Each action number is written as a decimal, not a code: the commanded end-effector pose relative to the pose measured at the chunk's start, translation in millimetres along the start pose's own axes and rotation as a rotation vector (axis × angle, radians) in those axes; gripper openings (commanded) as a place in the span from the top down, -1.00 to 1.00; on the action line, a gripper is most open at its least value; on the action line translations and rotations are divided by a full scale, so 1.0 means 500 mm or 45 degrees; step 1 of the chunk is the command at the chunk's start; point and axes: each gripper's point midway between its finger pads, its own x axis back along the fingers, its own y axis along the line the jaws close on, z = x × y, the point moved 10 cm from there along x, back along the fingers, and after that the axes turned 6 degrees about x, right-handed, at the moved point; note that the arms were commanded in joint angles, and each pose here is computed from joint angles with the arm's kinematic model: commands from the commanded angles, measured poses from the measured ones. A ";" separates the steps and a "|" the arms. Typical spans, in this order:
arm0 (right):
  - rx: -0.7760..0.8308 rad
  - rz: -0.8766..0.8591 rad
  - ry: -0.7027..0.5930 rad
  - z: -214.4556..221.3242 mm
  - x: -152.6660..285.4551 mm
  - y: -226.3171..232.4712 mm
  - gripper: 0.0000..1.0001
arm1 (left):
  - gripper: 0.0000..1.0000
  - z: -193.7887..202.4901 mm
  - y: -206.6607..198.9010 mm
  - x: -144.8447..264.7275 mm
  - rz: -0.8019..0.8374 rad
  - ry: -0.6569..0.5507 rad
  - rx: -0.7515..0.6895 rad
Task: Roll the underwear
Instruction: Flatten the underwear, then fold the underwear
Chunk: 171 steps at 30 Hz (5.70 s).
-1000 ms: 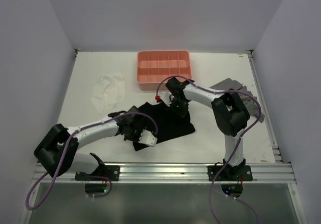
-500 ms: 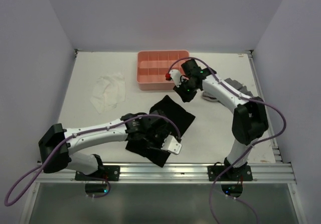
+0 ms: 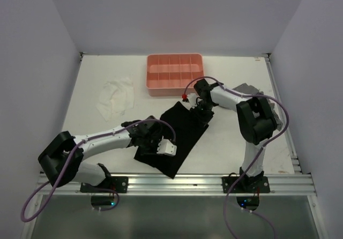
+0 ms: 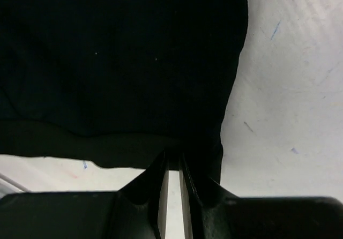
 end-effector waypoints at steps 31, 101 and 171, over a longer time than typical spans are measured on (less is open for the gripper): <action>0.329 0.013 -0.559 -0.169 0.135 -0.121 -0.11 | 0.08 -0.107 0.271 0.158 -0.250 -0.552 0.264; 0.717 0.186 -0.725 -0.201 0.218 -0.127 1.00 | 1.00 0.010 0.438 0.182 -0.588 -0.442 0.280; 0.333 -0.215 -0.480 -0.002 0.031 0.093 0.54 | 0.47 -0.056 0.215 0.096 -0.351 -0.499 0.584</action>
